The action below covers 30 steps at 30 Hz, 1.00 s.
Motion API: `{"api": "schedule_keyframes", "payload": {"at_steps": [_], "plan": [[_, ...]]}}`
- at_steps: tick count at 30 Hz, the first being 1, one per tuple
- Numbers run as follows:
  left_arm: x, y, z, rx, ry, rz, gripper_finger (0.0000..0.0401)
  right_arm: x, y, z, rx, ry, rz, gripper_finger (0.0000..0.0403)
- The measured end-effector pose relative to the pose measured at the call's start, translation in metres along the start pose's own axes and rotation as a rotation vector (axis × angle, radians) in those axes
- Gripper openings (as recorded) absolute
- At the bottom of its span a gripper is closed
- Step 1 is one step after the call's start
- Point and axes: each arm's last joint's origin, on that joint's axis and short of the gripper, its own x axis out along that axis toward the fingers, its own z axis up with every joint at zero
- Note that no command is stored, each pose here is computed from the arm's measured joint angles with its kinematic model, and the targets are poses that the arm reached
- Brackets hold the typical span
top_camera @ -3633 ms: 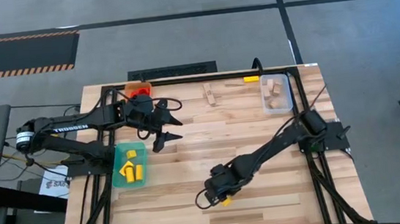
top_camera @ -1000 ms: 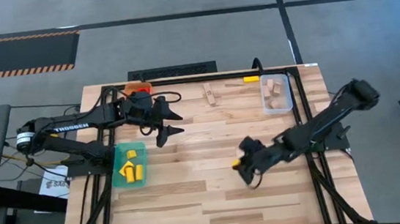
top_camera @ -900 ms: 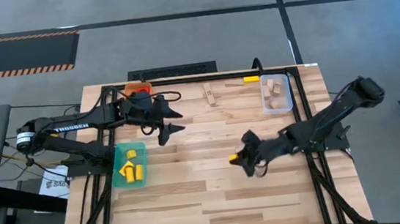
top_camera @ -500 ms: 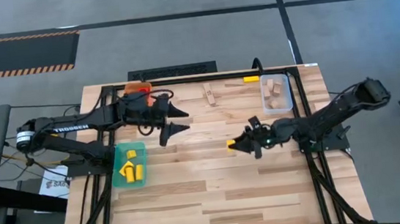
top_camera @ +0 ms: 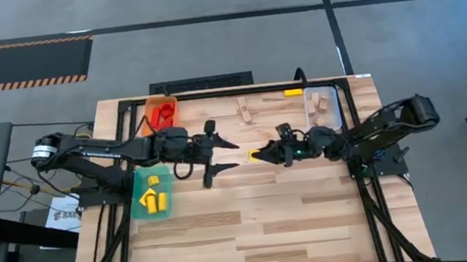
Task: Sort & place blocks by color
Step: Put the yellow wooden block into the green bin
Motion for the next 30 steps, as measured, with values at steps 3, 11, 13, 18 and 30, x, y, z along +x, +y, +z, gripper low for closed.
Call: {"api": "schedule_keyframes", "payload": {"at_steps": [3,11,13,18,30], "plan": [[0.006,-0.001,-0.002,0.023,-0.014,0.008,0.0227,0.014,0.0,0.002,0.009,0.008,0.006,0.0121],[0.007,-0.001,-0.003,0.09,-0.01,-0.009,0.0262,0.041,0.005,0.01,0.005,-0.003,0.046,0.0122],[0.007,-0.002,-0.004,0.112,0.0,-0.009,0.0274,0.047,0.005,0.011,0.003,0.006,0.058,0.0122],[0.007,0.001,-0.003,0.125,-0.001,0.057,0.0291,0.061,0.007,0.013,0.001,0.012,0.085,0.0121],[0.007,-0.001,-0.002,0.193,-0.015,0.033,0.0134,0.065,0.005,0.014,0.007,0.01,0.079,0.0131]]}}
